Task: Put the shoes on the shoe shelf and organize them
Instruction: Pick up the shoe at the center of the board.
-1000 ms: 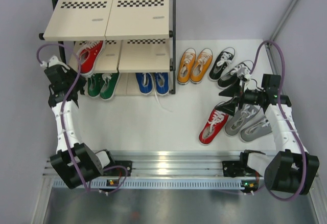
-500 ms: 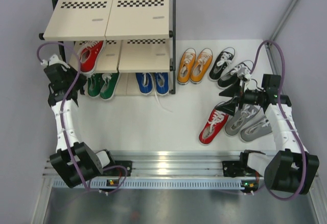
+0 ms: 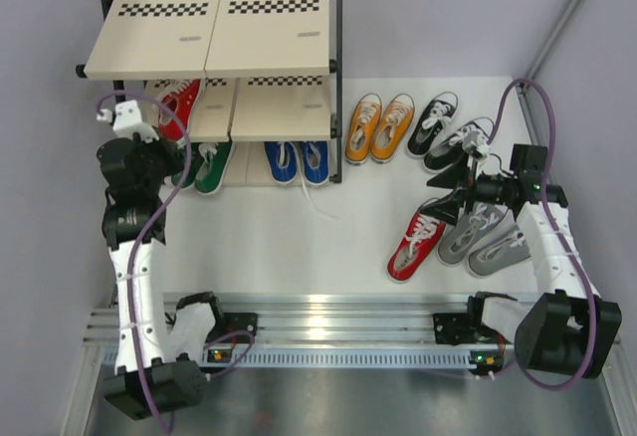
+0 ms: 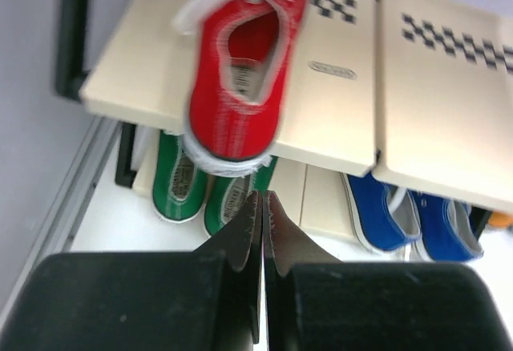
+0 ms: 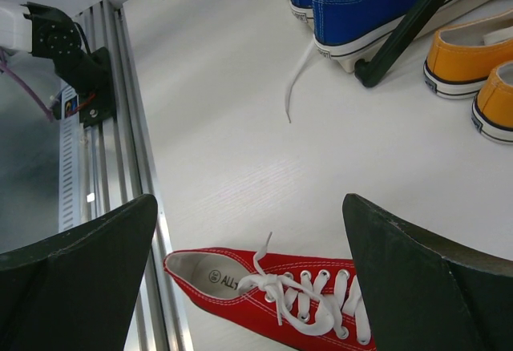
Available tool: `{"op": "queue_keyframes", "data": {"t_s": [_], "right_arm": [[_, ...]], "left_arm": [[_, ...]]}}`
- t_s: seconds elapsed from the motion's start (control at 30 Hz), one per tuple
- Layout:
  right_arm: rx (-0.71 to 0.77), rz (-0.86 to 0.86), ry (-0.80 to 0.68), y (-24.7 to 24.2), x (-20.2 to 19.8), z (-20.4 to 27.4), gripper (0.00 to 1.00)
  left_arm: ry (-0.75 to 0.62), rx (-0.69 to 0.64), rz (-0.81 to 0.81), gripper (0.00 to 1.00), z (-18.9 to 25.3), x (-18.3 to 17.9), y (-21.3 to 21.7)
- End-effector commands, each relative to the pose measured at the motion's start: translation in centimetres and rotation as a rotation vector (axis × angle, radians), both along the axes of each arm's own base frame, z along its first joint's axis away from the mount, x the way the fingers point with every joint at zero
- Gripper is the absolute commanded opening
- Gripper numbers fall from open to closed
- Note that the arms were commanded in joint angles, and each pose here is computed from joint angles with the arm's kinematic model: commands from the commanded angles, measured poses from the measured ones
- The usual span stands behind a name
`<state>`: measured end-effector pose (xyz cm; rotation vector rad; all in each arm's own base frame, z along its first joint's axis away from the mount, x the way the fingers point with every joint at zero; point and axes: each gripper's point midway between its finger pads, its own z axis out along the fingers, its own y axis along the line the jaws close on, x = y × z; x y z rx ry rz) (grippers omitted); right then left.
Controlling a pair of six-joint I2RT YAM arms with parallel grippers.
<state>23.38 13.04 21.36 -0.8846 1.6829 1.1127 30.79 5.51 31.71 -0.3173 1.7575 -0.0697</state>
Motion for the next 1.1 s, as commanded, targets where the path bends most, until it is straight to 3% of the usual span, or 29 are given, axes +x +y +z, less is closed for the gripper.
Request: {"op": "queue_keyframes", "data": {"t_s": [0.0,0.1,0.27,0.5,0.67,0.8,0.9,0.93,1.07], "right_arm": [[0.006,0.011,-0.095,-0.3,0.6,2.1,1.0],[0.005,0.008,-0.093,-0.3,0.7,2.1,0.99],[0.004,0.009,-0.095,-0.3,0.7,2.0,0.99],[0.0,0.004,-0.092,-0.5,0.8,1.9,0.99],[-0.005,0.002,-0.095,-0.5,0.8,1.8,1.0],[-0.026,-0.01,-0.113,-0.7,0.9,1.8,1.0],[-0.07,-0.014,-0.148,-1.0,0.9,1.6,1.0],[-0.078,-0.016,-0.142,-1.1,0.8,1.5,0.99],[-0.165,-0.048,-0.146,-1.9,1.2,0.9,1.0]], "left_arm": [[0.031,0.16,-0.114,0.0,0.3,1.1,-1.9],[0.038,0.371,-0.252,0.0,0.7,2.5,-4.7],[0.019,0.605,-0.442,0.0,1.0,4.6,-9.1],[0.005,0.723,-0.384,0.0,2.0,7.8,-8.2],[-0.002,0.709,-0.345,0.01,2.1,8.4,-7.8],[-0.033,0.604,-0.272,0.04,3.0,6.7,-7.3],[-0.083,0.434,-0.227,0.15,4.2,3.9,-7.5],[-0.092,0.397,-0.222,0.27,4.2,3.1,-7.6],[-0.102,0.19,-0.267,0.54,3.4,-0.7,-9.2]]}}
